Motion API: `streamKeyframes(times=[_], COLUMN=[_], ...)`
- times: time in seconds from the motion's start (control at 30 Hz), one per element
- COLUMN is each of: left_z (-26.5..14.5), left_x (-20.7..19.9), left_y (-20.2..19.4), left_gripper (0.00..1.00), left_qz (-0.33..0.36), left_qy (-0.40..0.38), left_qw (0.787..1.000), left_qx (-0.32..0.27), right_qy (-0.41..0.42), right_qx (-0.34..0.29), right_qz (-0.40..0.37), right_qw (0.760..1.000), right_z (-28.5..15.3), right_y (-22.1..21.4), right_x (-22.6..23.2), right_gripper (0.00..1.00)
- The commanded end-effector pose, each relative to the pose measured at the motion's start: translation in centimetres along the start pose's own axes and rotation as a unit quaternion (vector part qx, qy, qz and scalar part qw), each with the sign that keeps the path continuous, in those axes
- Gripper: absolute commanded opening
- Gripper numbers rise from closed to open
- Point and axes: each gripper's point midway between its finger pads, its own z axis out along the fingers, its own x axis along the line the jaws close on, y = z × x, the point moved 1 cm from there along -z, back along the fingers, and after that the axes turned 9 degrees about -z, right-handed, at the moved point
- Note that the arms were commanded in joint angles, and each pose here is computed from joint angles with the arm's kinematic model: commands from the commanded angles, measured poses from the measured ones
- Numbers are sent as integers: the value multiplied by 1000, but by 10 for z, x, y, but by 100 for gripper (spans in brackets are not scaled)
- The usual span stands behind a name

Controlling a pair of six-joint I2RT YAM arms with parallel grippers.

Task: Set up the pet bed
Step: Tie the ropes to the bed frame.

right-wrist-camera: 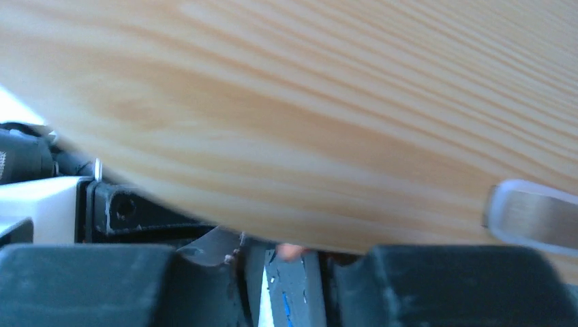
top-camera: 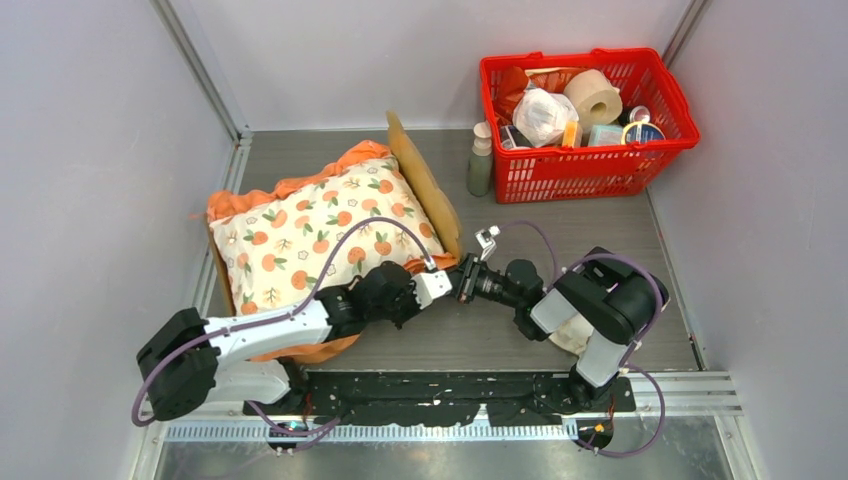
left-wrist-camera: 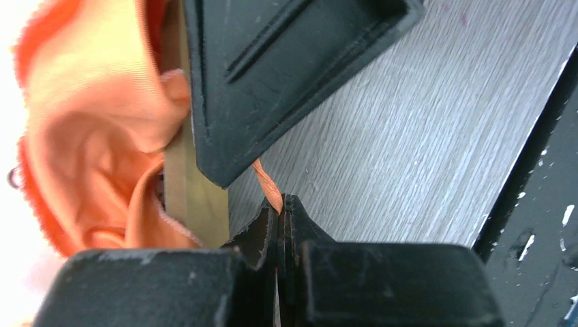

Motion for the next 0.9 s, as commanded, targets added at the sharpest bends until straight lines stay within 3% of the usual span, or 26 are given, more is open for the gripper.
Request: streamKeyframes(times=[0.0,0.03,0.1,0.5,0.6,0.7,0.87], left_z=[-16,-17,-20,-32,-34,-36,-40], left_x=[2,2,4,4,3,5,2], left_y=[34,36,39,39,39,39,43], left_gripper=[0,0,0,0,0,0,0], left_qz=[-40,-48,-57,-67,-68,-69,-75], left_qy=[2,2,6,8,7,12,3], left_qw=[996,995,994,992,992,991,989], left_qx=[-81,-85,-91,-111,-109,-112,-127], right_qy=[83,72,50,-35,-38,-105,-218], right_qx=[-78,-87,-97,-179,-178,-145,-158], right_qz=[-51,-40,-29,15,-35,-95,-223], right_qw=[992,993,994,983,983,979,937], right_z=[-10,-12,-21,-61,-61,-63,-84], right_y=[32,33,29,37,42,34,59], right_x=[47,43,35,15,22,1,-16], right_gripper=[41,50,54,56,54,53,55])
